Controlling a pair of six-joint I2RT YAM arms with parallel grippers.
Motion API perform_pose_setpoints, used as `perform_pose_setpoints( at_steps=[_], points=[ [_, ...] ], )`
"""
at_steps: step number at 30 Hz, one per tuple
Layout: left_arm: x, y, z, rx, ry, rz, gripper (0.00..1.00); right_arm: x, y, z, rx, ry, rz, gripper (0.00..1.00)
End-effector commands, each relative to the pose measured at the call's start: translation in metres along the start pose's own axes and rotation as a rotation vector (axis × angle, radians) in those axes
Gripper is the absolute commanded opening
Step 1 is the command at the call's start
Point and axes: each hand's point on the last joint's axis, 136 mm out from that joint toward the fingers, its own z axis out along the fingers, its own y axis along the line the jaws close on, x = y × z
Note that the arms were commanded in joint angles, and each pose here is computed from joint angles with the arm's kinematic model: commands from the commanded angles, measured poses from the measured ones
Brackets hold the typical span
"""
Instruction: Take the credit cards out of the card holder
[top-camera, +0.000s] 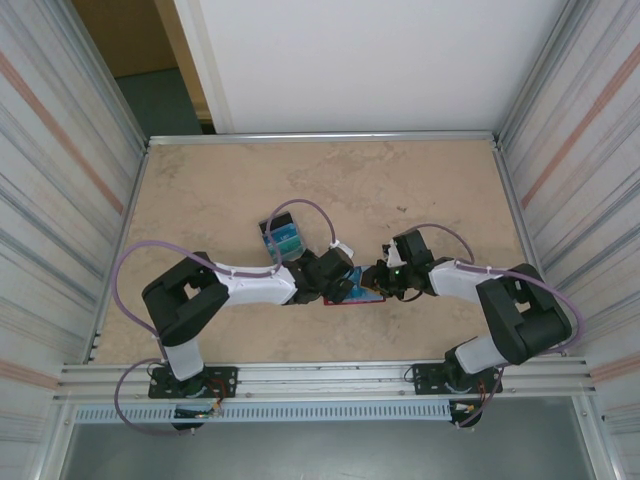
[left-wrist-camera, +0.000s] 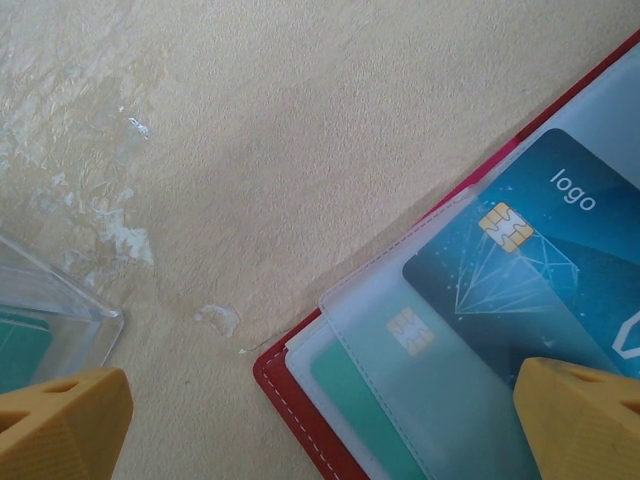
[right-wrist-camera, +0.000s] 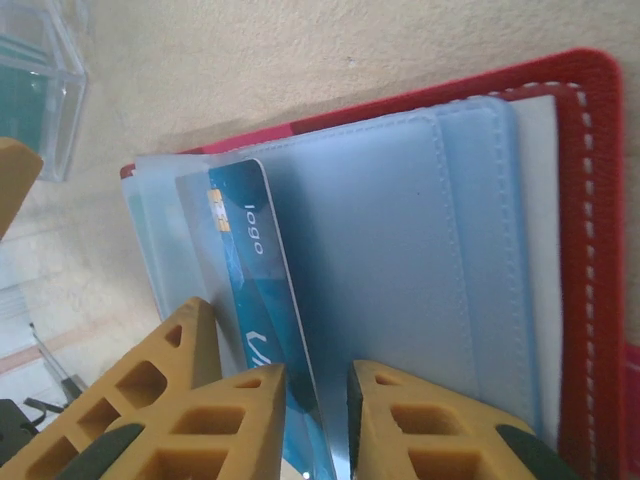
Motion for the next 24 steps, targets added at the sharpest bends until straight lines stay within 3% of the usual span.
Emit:
perform_pose_setpoints(
  at_steps=[1, 10, 15, 24],
  points=[
    [0.021, 0.002, 0.008, -0.008, 0.071, 0.018, 0.99, 0.001, -0.005, 0.005, -0.006, 0.015, 0.036, 0.24],
    [0.021, 0.000, 0.007, 0.005, 0.071, 0.004, 0.99, 0.000, 0.006, 0.009, -0.067, 0.033, 0.033, 0.13],
    [0.019, 0.003, 0.004, -0.003, 0.065, 0.005, 0.99, 0.000, 0.000, 0.005, -0.026, 0.026, 0.026, 0.00],
    [0.018, 0.008, -0.004, -0.013, 0.054, 0.002, 0.99, -0.007, -0.014, -0.019, 0.090, -0.046, -0.003, 0.00]
  ],
)
